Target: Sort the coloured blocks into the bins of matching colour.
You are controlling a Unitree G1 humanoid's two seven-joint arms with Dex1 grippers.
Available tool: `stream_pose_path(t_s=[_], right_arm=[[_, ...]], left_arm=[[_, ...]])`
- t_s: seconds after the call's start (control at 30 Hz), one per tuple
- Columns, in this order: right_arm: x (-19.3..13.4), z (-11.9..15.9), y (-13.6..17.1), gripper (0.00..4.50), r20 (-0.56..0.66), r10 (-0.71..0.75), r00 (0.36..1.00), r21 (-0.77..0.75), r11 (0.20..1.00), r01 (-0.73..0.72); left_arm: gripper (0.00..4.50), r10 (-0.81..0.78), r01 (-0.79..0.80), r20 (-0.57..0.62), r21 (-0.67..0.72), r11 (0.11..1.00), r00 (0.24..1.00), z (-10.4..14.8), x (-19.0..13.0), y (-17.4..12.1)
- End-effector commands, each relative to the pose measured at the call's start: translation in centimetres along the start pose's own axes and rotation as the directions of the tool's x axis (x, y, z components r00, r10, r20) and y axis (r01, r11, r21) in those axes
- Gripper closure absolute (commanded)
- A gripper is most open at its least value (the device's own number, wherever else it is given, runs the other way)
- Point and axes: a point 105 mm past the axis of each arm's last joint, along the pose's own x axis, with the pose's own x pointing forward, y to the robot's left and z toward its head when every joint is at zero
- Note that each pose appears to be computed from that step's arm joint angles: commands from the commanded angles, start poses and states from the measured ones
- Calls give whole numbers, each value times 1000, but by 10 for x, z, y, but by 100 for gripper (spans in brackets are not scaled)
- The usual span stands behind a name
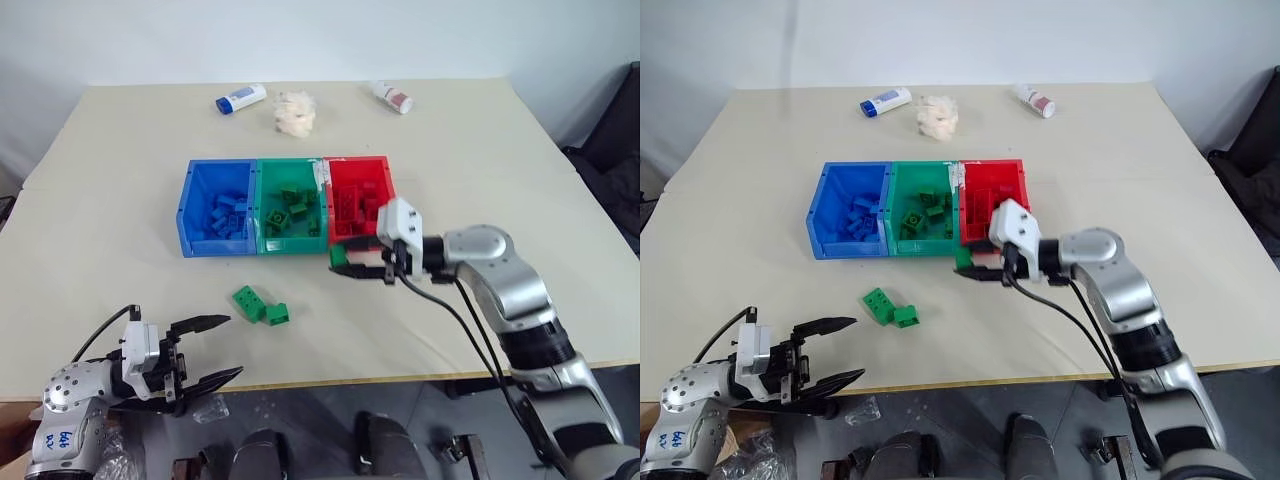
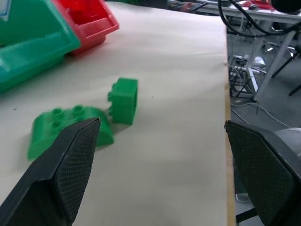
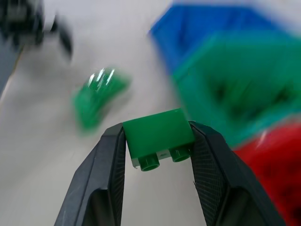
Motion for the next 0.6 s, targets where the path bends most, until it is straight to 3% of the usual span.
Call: stream_pose_path(t_s=[0.03, 0.17, 0.2, 0.4, 0.6], right_arm=[[23, 12, -24, 292, 52, -39, 998, -36, 999, 41], [53, 14, -52, 292, 33, -119, 992, -71, 990, 121], [60, 14, -60, 218, 27, -154, 988, -72, 985, 156], [71, 18, -66, 13, 33, -134, 990, -120, 983, 137], [49, 15, -59, 1, 38, -75, 996, -138, 987, 79]], left_arm=[[0, 10, -10, 10, 34, 999, 1000, 5, -1, 6], [0, 18, -18, 9, 52, 998, 1000, 7, -2, 13], [0, 21, -22, 10, 59, 998, 1000, 7, -2, 14], [0, 36, -36, 9, 83, 996, 999, 11, -3, 21], [0, 39, -40, 10, 85, 996, 999, 11, -2, 23]])
